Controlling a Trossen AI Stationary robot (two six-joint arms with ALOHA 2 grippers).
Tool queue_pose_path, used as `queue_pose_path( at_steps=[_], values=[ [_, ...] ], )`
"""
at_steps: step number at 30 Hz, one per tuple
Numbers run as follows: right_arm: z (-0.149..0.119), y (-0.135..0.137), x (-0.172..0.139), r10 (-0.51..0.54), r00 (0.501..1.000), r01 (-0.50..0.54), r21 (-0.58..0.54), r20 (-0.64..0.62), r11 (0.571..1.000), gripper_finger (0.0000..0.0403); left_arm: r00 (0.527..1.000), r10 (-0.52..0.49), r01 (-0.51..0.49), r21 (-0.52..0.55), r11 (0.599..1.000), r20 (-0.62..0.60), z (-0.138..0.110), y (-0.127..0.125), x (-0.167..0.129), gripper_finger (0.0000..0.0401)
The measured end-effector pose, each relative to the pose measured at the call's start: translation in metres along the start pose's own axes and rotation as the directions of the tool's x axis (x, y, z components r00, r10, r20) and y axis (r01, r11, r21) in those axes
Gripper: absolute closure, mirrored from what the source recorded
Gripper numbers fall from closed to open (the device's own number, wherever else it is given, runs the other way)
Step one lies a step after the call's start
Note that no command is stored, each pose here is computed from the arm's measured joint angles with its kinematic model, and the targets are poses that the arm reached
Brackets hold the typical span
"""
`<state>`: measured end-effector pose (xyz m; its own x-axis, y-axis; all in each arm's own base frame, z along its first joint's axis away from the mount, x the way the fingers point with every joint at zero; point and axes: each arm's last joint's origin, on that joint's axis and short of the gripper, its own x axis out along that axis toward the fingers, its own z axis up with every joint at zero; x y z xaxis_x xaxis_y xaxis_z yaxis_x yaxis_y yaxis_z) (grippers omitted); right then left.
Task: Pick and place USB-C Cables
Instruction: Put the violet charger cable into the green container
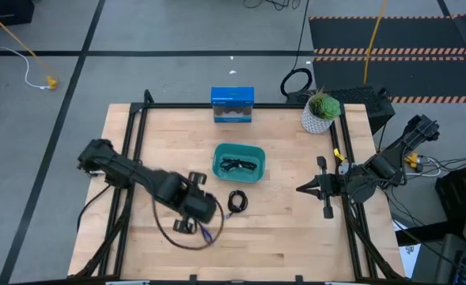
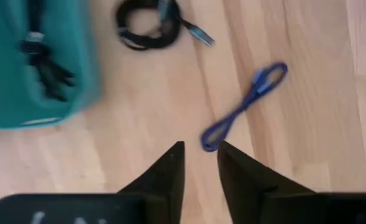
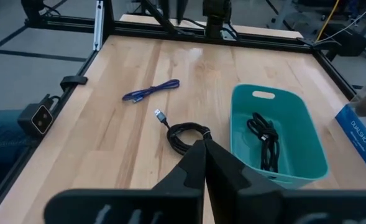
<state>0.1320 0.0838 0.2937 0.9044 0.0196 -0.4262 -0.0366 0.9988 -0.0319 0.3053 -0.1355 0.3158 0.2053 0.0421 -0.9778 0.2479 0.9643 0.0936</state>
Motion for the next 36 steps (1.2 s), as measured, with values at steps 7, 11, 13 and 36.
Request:
queue_pose_path(
  at_steps=[7, 11, 13, 36],
  values=[
    [0.000, 0.000, 0.000, 0.000, 1.000, 0.000, 0.001, 0.002, 1.000, 0.0403, 0.989, -0.017, 0.033, 0.100, 0.994, -0.149, 0.015, -0.022, 0.050, 0.0246],
    [0.000, 0.000, 0.000, 0.001, 1.000, -0.001, 0.001, 0.002, 1.000, 0.0403, 0.977, -0.009, 0.043, 0.156, 0.987, -0.211, 0.020, -0.031, 0.073, 0.0232],
    [0.000, 0.000, 0.000, 0.001, 1.000, -0.001, 0.001, 0.002, 1.000, 0.0403, 0.971, -0.004, 0.046, 0.170, 0.984, -0.238, 0.021, -0.034, 0.083, 0.0231],
    [0.000, 0.000, 0.000, 0.004, 1.000, -0.004, 0.001, 0.004, 1.000, 0.0403, 0.975, -0.031, 0.087, 0.247, 0.965, -0.222, -0.006, -0.042, 0.161, 0.0231]
  ],
)
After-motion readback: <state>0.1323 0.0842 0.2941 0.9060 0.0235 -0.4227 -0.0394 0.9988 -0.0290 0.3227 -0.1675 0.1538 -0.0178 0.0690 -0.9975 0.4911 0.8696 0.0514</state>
